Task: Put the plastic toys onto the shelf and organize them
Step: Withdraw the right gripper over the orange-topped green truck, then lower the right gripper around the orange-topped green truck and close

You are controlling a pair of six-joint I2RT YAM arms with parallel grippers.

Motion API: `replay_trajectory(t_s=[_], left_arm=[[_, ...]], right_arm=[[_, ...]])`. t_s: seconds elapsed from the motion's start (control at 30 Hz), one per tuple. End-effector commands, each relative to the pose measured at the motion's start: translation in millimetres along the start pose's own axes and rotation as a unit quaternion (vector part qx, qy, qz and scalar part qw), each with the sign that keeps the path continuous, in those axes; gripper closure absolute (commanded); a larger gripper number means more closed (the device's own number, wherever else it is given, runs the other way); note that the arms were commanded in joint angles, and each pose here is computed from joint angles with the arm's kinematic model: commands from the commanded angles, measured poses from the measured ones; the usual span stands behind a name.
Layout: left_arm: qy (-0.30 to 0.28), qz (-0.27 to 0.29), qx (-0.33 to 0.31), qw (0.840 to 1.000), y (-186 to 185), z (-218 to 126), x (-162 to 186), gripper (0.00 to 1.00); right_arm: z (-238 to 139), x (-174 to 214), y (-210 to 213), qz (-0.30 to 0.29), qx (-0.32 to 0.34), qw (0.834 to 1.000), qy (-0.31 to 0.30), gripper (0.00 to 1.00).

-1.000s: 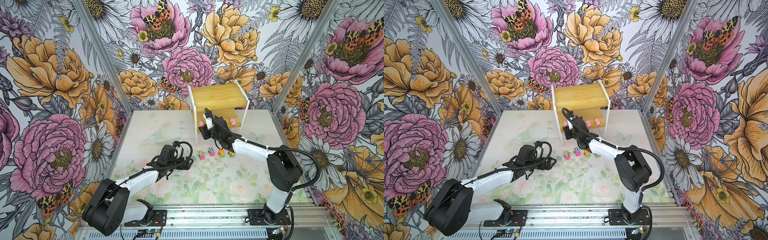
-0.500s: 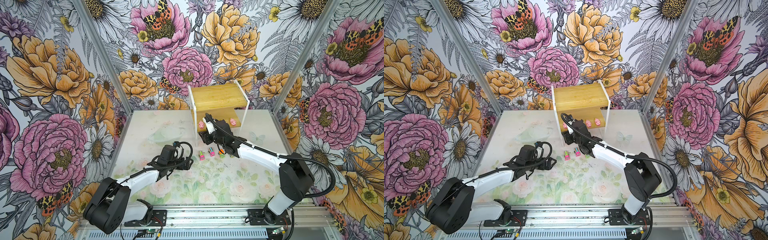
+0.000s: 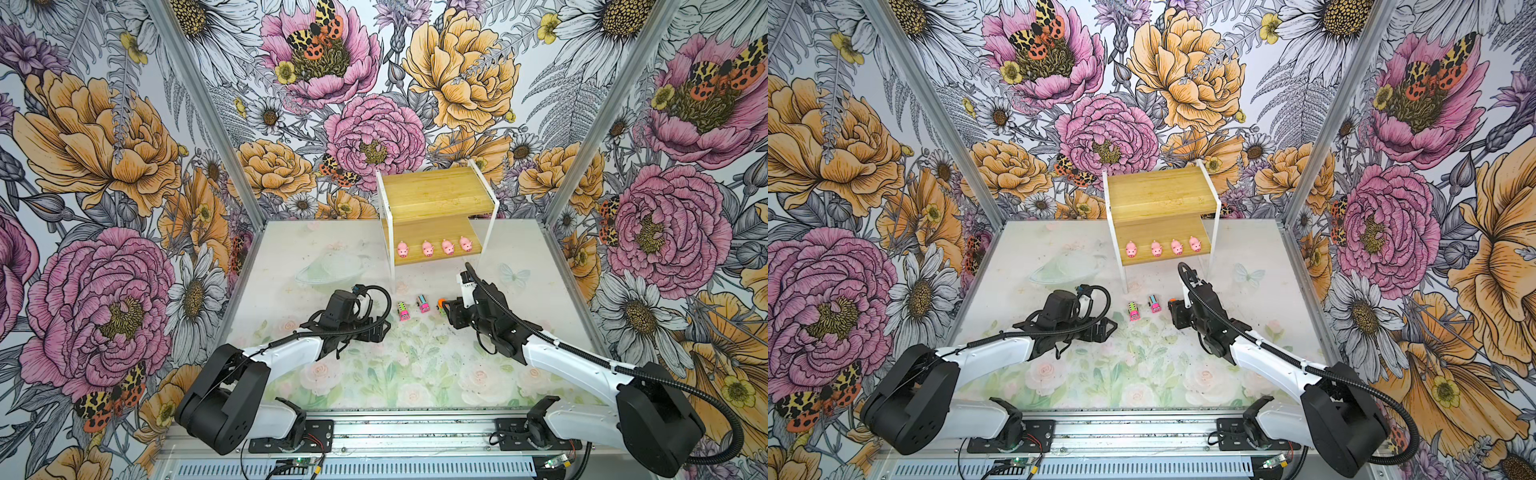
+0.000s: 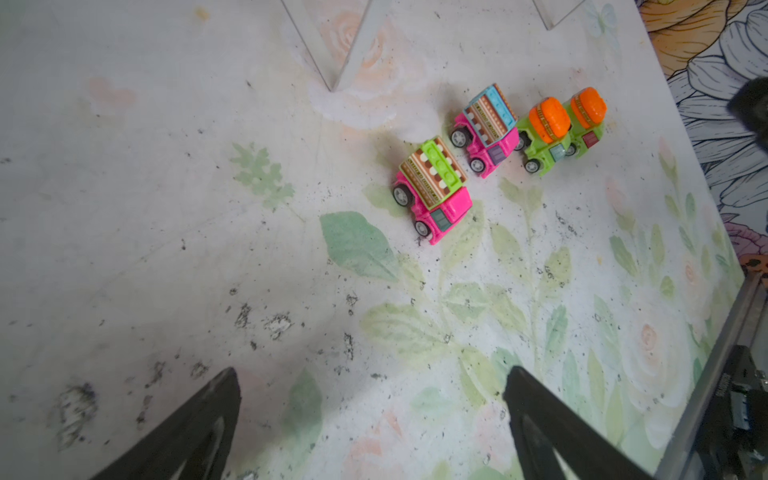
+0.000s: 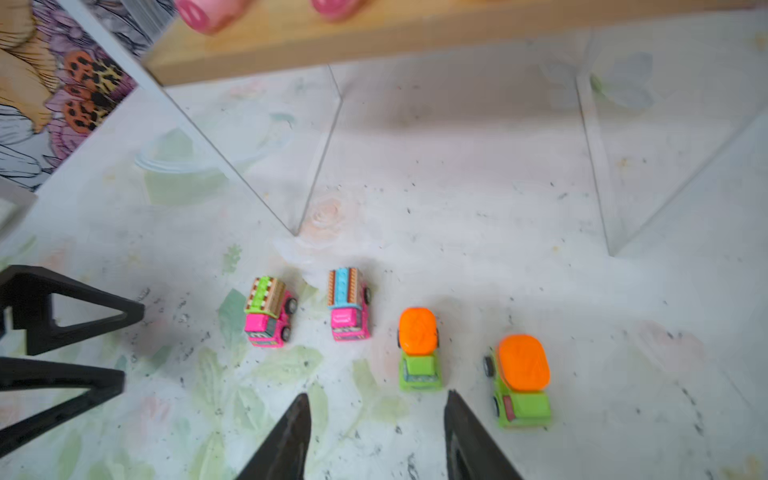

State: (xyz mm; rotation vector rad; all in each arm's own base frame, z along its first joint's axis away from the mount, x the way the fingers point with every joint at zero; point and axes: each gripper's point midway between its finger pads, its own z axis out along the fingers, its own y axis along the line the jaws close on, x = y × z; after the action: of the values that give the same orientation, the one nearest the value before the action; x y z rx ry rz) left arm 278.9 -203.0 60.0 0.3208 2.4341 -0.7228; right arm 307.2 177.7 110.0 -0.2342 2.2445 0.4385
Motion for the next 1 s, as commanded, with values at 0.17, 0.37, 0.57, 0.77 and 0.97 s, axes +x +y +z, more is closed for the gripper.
replay_trajectory(t_s=[0.17, 0.37, 0.57, 0.77, 0.97], left_arm=[[-0.011, 0.039, 0.056, 0.998, -25.1, 4.4, -11.1, 0.01], [-0.013, 0.042, 0.052, 0.998, -26.5, 5.7, -12.3, 0.01], [-0.012, 0.041, 0.051, 0.998, -27.2, 7.1, -12.1, 0.01], [-0.006, 0.045, 0.054, 0.998, -29.5, 9.7, -9.2, 0.01], [-0.005, 0.049, 0.054, 0.997, -32.0, 10.9, -8.7, 0.01]], right_arm=[[8.3, 11.8, -44.6, 0.072, 0.058, 0.995, 0.026, 0.51], [24.3, 18.6, -54.4, 0.07, 0.066, 0.994, 0.052, 0.53], [33.6, 16.1, -62.1, 0.068, 0.068, 0.994, 0.06, 0.53], [42.7, 16.2, -70.2, 0.071, 0.068, 0.993, 0.072, 0.53], [49.6, 12.9, -75.0, 0.07, 0.065, 0.993, 0.072, 0.53]])
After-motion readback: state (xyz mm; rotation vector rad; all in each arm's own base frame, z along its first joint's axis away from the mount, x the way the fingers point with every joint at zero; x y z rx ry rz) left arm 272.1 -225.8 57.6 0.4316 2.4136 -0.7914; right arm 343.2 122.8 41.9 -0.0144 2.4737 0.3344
